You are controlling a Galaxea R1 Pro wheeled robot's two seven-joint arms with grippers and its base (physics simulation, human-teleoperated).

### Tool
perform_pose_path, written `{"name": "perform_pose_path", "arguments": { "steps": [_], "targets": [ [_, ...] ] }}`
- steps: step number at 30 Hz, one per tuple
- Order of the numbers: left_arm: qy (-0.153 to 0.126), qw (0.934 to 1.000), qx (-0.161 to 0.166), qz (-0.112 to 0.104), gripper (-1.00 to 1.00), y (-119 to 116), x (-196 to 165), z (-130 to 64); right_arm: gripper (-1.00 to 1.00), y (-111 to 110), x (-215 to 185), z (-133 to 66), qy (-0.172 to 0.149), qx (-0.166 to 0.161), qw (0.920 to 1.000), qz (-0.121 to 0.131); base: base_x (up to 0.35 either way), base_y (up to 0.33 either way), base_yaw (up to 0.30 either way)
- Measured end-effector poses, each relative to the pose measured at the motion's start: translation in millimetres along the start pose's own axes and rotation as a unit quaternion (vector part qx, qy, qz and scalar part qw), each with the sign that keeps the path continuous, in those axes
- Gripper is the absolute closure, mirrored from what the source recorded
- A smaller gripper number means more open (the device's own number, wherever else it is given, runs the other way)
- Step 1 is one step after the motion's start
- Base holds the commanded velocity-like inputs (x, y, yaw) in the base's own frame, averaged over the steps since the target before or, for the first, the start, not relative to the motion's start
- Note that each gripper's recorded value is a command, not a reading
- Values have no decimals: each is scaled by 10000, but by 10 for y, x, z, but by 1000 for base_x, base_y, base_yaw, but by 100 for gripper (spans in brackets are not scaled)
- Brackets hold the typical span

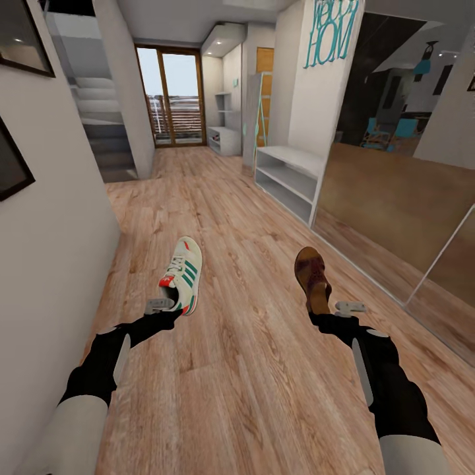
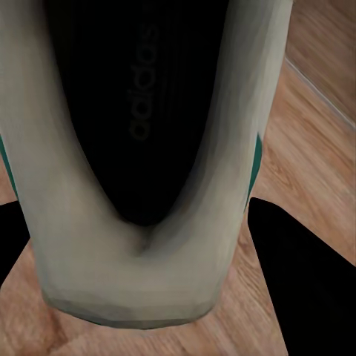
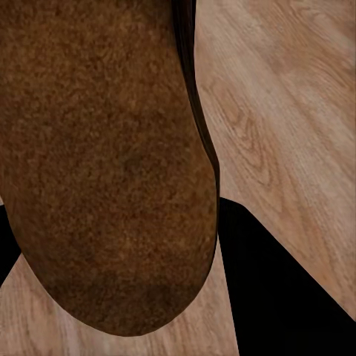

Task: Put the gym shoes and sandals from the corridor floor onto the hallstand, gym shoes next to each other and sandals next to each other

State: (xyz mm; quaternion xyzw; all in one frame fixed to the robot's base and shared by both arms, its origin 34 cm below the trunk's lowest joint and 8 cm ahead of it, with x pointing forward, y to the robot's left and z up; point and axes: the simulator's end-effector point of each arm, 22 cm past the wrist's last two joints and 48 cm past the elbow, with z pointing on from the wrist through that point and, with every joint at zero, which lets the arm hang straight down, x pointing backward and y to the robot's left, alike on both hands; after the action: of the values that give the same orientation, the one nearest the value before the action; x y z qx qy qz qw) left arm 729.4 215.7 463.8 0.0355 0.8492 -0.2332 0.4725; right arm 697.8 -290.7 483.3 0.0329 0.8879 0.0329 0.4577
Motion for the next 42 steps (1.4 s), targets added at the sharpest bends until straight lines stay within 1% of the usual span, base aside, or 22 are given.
{"name": "perform_pose_path", "arguments": {
  "steps": [10,16,32,36,42],
  "targets": [
    [-76,10000,20,30,100,-41,-94,-44,100,12,-81,-56,-79,-9,10000,-1,302,-8,0],
    [-117,9999,29,52,100,-63,-142,-68,100,12,-130,-90,-126,-8,9999,-7,309,-212,21],
    [-190,9998,50,79,100,-110,-232,-112,100,13,-219,-151,-214,12,9998,-18,292,-262,231],
    [-207,9997,54,87,100,-120,-252,-123,100,13,-241,-165,-237,14,9997,-18,334,-152,250],
    [-231,9997,57,99,100,-130,-284,-140,100,18,-261,-182,-257,12,9997,-23,348,-20,250]
  ]
}}
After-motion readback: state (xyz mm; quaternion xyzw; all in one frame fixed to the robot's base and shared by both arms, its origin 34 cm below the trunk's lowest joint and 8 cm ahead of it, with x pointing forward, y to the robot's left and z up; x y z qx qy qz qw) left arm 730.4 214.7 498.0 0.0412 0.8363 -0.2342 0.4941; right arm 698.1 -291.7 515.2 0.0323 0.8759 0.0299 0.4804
